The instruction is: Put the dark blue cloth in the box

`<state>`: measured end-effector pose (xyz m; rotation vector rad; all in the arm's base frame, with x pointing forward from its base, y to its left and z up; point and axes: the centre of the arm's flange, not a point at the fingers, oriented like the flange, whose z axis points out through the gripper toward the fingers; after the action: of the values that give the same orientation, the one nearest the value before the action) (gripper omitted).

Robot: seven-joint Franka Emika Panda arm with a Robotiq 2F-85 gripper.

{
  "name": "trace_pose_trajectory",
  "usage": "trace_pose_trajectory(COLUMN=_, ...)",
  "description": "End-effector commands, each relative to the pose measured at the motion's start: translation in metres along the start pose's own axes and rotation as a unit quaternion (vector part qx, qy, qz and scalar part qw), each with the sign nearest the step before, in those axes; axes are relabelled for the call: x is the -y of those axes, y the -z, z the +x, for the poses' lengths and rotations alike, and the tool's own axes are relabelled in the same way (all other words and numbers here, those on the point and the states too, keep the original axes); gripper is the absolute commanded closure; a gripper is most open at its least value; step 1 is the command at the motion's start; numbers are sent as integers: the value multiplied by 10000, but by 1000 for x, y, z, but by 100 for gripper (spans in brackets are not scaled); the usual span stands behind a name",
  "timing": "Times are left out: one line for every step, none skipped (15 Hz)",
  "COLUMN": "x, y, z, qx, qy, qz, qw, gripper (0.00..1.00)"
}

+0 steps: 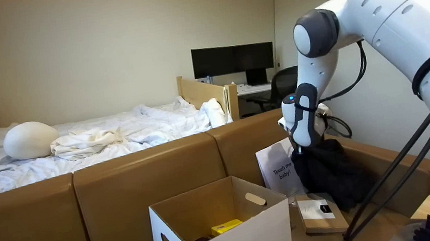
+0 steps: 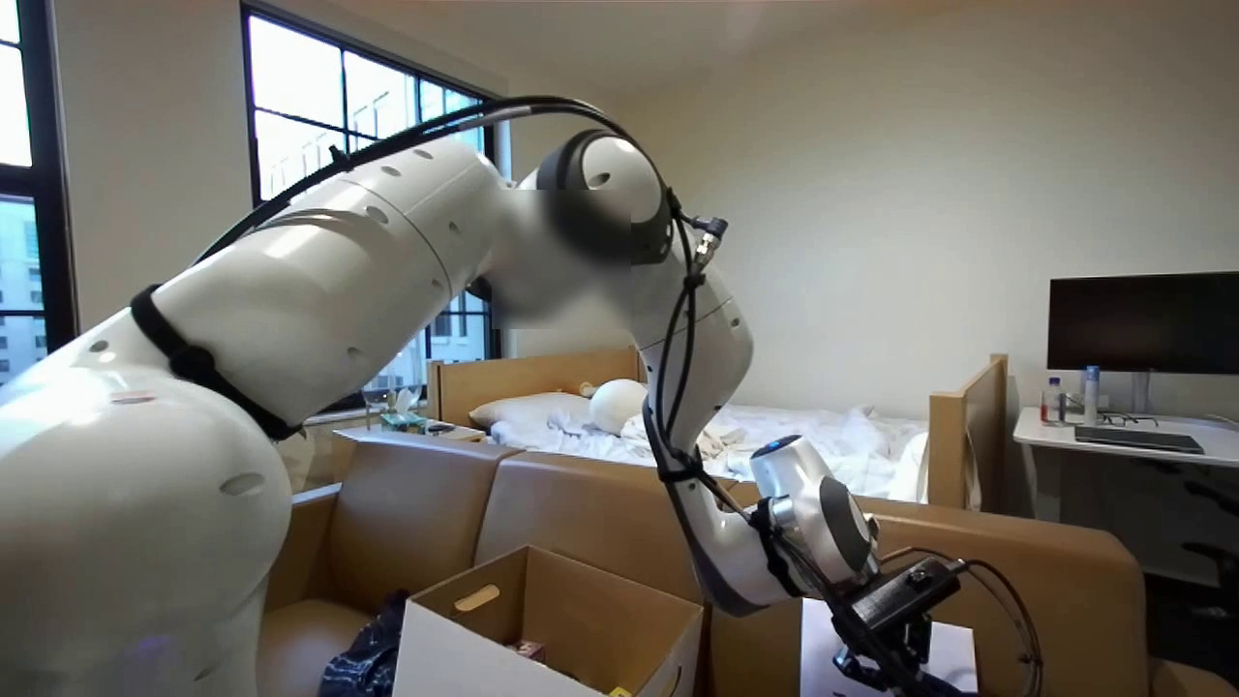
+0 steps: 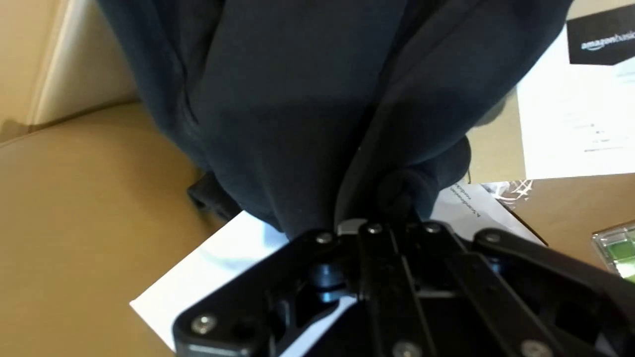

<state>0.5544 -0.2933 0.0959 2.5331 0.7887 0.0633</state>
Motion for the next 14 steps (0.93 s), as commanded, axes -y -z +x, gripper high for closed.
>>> trace_pose_trajectory(x=29, y=80, z=-27, qx=-322, qy=293, qz=-886, qw=9951, gripper=95)
trace_pose_trajectory(x=29, y=95, z=-31, qx=-472, qy=290, qz=-1094, qw=9925, gripper=95)
trace_pose_trajectory(x=25, y=112, z=-35, qx=-637, qy=209, qz=-1279, qw=9895, gripper=95)
trace_pose_trajectory(x=19, y=129, z=-38, qx=-771, qy=86, qz=-1461, qw=9862, gripper=95)
trace_pose_trajectory(x=12, y=146, z=-41, qx=-900, qy=-63, qz=-1534, qw=9840, gripper=95)
trace_pose_trajectory(x=7, y=164, z=-45, qx=-1007, qy=-233, qz=-1606, qw=9816, gripper=95)
trace_pose_trajectory(x=6, y=182, z=-50, qx=-1082, qy=-369, qz=-1684, qw=9791, gripper=95)
trace_pose_trajectory(x=2, y=199, z=-54, qx=-1112, qy=-539, qz=-1609, qw=9792, gripper=95)
trace_pose_trajectory(x=3, y=216, z=-56, qx=-1171, qy=-681, qz=-1570, qw=9783, gripper=95)
trace_pose_trajectory(x=1, y=231, z=-61, qx=-1237, qy=-980, qz=-1512, qw=9758, gripper=95)
trace_pose_trajectory(x=2, y=245, z=-66, qx=-1288, qy=-1291, qz=-1451, qw=9725, gripper=95)
trace_pose_trajectory(x=1, y=257, z=-75, qx=-1351, qy=-1600, qz=-1360, qw=9683, gripper=95)
trace_pose_trajectory(x=2, y=268, z=-84, qx=-1412, qy=-1812, qz=-1308, qw=9644, gripper=95)
trace_pose_trajectory(x=1, y=278, z=-95, qx=-1535, qy=-1994, qz=-1240, qw=9599, gripper=95)
